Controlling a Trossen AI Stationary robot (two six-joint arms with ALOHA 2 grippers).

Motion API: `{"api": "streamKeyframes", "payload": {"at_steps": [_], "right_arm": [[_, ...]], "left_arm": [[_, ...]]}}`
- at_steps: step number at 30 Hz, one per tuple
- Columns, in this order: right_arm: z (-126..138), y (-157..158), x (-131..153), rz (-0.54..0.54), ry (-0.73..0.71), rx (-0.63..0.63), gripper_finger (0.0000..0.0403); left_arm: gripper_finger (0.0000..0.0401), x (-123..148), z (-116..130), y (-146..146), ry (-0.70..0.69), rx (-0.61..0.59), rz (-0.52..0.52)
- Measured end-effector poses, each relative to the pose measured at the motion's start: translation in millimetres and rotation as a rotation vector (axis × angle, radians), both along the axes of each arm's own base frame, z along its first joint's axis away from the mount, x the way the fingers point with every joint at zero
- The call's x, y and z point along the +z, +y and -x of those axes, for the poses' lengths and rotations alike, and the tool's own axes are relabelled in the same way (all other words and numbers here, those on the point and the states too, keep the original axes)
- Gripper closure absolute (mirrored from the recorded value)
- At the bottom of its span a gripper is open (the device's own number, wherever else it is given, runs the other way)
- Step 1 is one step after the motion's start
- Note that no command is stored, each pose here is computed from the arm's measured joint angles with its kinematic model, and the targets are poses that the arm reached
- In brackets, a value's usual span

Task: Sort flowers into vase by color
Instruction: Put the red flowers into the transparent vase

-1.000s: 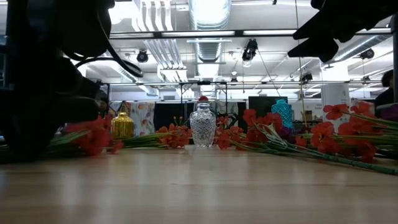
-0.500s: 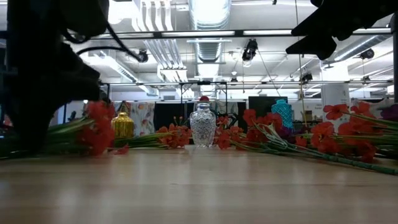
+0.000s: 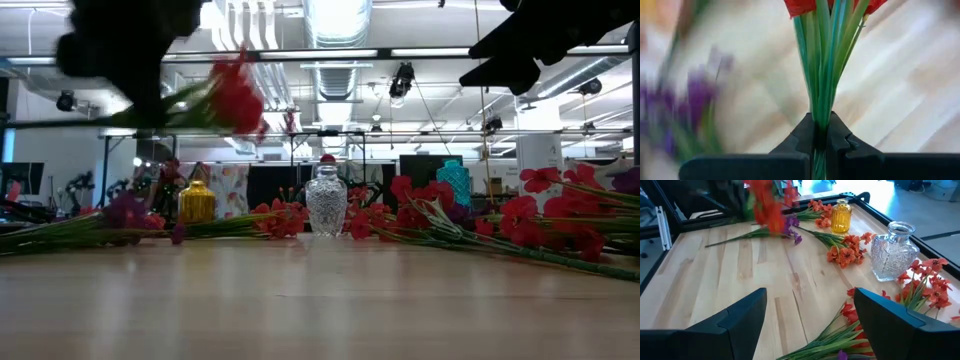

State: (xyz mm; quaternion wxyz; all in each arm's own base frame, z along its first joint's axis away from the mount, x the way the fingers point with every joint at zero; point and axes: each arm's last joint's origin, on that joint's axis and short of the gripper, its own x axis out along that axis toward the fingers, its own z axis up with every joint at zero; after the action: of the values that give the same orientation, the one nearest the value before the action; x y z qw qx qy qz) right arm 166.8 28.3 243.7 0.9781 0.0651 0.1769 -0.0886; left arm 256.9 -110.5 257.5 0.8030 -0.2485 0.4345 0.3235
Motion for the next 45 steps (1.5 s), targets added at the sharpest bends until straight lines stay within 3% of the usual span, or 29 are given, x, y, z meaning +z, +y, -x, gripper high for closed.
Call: {"api": "streamKeyframes", "payload": {"at_steps": [5,10,13,17,23,29,37,45], "right_arm": [[0,0,0,0.014,0.001,0.005,0.0113],[0,0,1,0.021,-0.004,0.009,0.0113],[0,0,1,0.022,-0.004,0.009,0.0113],[0,0,1,0.022,-0.004,0.008,0.0113],[-1,0,1,0.021,-0.012,0.005,0.0113],[-1,0,1,0.021,-0.012,0.005,0.0113],[-1,0,1,0.018,-0.012,0.003,0.0113],[-1,0,1,0.018,-0.012,0.003,0.0113]], "left_arm": [[0.0401,45,-22,8,-0.279,-0.167,-0.364],[0.0401,83,-45,27,-0.511,-0.324,-0.612],[0.0401,95,-53,45,-0.638,-0.347,-0.762],[0.0401,91,-58,81,-0.817,-0.341,-0.897],[0.0401,60,-61,147,-1.012,-0.397,-0.942],[0.0401,37,-59,194,-1.058,-0.356,-0.961],[0.0401,15,-66,235,-1.039,-0.296,-0.901],[0.0401,5,-65,251,-1.005,-0.261,-0.907]]}}
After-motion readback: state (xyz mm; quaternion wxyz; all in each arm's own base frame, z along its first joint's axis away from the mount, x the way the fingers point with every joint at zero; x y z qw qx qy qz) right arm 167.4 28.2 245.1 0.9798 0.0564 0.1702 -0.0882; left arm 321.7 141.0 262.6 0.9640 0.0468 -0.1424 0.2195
